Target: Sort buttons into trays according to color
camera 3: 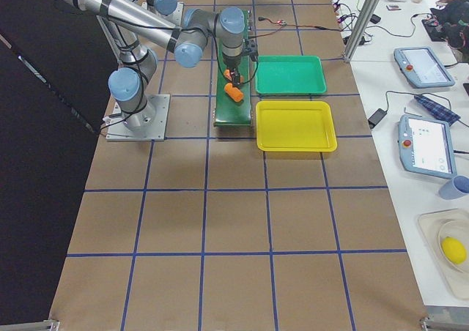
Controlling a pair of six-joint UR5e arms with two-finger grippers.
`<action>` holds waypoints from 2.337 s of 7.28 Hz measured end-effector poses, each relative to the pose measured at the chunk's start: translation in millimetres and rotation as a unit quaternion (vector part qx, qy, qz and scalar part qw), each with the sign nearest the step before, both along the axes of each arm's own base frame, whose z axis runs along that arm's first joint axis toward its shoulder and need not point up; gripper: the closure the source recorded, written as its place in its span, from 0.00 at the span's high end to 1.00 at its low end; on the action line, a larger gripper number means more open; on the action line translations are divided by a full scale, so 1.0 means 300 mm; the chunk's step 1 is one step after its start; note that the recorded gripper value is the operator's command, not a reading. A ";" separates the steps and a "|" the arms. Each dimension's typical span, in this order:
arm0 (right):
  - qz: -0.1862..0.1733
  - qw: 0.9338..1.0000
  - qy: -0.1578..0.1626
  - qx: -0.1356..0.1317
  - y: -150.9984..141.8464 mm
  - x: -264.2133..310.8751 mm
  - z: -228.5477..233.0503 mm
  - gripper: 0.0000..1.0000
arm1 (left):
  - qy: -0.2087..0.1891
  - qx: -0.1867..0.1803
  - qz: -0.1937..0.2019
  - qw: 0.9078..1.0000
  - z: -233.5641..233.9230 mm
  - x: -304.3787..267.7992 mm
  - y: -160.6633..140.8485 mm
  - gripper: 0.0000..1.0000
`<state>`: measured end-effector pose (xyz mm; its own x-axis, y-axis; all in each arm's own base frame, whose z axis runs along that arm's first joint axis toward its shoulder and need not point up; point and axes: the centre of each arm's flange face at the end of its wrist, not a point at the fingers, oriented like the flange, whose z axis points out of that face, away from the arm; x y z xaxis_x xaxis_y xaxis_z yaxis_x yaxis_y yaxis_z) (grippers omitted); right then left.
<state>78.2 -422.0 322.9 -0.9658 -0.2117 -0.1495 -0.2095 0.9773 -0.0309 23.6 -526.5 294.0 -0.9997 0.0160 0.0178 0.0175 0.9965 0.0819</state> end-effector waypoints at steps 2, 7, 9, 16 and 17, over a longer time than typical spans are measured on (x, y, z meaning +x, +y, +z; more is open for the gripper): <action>-0.048 0.999 0.018 0.018 -0.027 0.048 -0.008 1.00 | 0.017 0.013 -0.032 0.999 -0.045 -0.363 0.128 0.76; -0.105 0.990 0.083 0.044 -0.029 0.074 -0.061 1.00 | 0.015 -0.012 -0.012 1.000 -0.064 -0.137 0.085 1.00; -0.073 0.993 0.084 0.036 -0.018 0.221 -0.084 1.00 | 0.014 -0.026 0.027 0.999 -0.034 0.156 0.056 1.00; -0.126 0.990 0.059 0.023 -0.042 0.462 -0.210 1.00 | 0.017 -0.010 -0.092 0.996 -0.243 1.024 -0.030 1.00; -0.128 0.990 0.052 0.024 -0.052 0.469 -0.230 0.75 | 0.032 -0.002 -0.112 0.993 -0.299 1.029 -0.002 1.00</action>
<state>219.0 -437.7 253.9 -0.9976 0.0475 -0.0502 0.0463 0.9986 0.0260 332.2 -527.1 204.3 -0.9681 0.2372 0.0813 0.2430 0.9675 0.0700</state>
